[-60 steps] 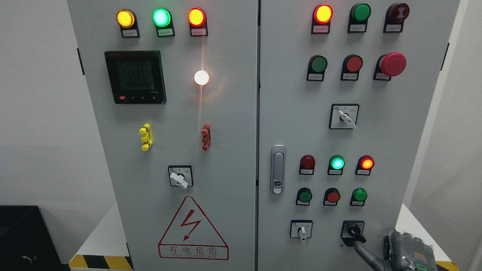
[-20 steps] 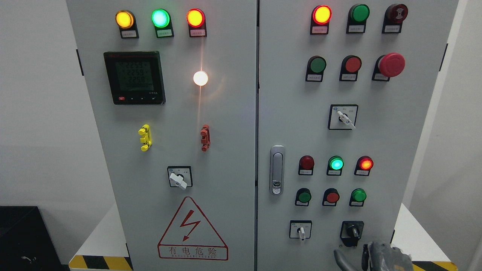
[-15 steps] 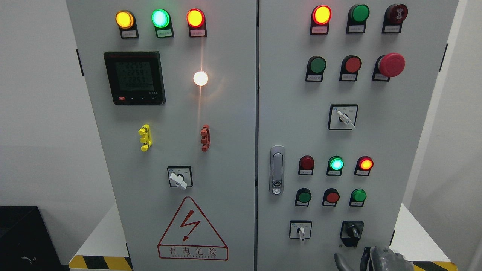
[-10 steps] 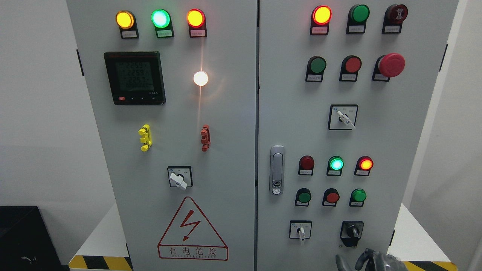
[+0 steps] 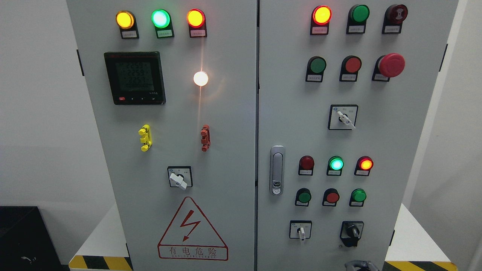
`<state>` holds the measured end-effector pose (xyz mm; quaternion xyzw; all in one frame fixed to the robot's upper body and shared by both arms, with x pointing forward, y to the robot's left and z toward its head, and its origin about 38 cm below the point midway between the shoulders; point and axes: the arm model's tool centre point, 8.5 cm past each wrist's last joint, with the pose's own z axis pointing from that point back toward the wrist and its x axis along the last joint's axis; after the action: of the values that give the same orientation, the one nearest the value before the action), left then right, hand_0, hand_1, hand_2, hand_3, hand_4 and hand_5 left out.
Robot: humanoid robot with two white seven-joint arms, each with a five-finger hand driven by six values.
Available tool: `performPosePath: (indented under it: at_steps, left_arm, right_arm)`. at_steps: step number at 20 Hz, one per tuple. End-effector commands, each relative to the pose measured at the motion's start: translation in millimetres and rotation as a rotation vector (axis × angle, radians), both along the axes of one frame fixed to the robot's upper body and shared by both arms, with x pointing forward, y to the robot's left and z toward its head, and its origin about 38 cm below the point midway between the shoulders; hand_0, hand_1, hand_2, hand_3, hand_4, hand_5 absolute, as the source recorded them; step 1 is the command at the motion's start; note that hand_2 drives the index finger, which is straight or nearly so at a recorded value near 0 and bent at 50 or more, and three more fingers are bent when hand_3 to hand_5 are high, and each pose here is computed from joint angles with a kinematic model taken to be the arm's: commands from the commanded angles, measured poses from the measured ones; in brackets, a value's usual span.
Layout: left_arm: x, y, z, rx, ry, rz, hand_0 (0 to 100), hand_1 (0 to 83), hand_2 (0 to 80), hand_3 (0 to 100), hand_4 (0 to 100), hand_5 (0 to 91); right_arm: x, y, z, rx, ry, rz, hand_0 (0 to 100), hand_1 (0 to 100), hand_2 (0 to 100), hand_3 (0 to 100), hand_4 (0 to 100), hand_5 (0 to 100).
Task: Flip black knob to close circuit
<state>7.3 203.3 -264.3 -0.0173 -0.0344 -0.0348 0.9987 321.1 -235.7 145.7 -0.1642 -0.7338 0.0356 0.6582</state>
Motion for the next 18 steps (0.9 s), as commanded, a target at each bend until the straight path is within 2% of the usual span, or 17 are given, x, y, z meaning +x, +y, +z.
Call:
performPosePath:
  at_steps: [1,2,5,9,14,18]
  left_arm:
    - [-5.9,-1.2,-0.4,-0.003,-0.002,0.001,12,55.6,0.0,0,0,0.0]
    - [-5.9,-1.1,-0.4,-0.003,-0.001,0.003,12,55.6,0.0,0,0,0.0]
    - [-5.9,-1.1,-0.4,-0.003,-0.001,0.003,12,55.6,0.0,0,0,0.0]
    - [-5.9,-1.1,-0.4,-0.003,-0.001,0.003,12,55.6,0.0,0,0,0.0]
    - [-5.9,-0.1,-0.4,-0.002,-0.001,0.003,12,55.6,0.0,0,0,0.0]
    - [-5.9,-1.1,-0.4,-0.003,-0.001,0.003,12,55.6,0.0,0,0,0.0]
  right_arm:
    - [-30.1,-2.2,7.2,0.289,-0.098,0.041,0,3,32,48,45,38]
    - [-33.7,-2.5,5.2,0.286,-0.121,0.048,0,2,30,44,40,30]
    - [-42.1,-3.4,-3.4,0.288,-0.166,0.060,0,3,25,38,32,14]
    - [-48.8,-0.2,-8.6,0.364,-0.161,0.117,0,1,19,32,26,8]
    - [-51.5,4.2,-12.0,0.386,-0.145,0.174,0,1,10,21,15,1]
    - [-51.6,6.4,-13.3,0.385,-0.137,0.199,0,0,5,16,10,0]
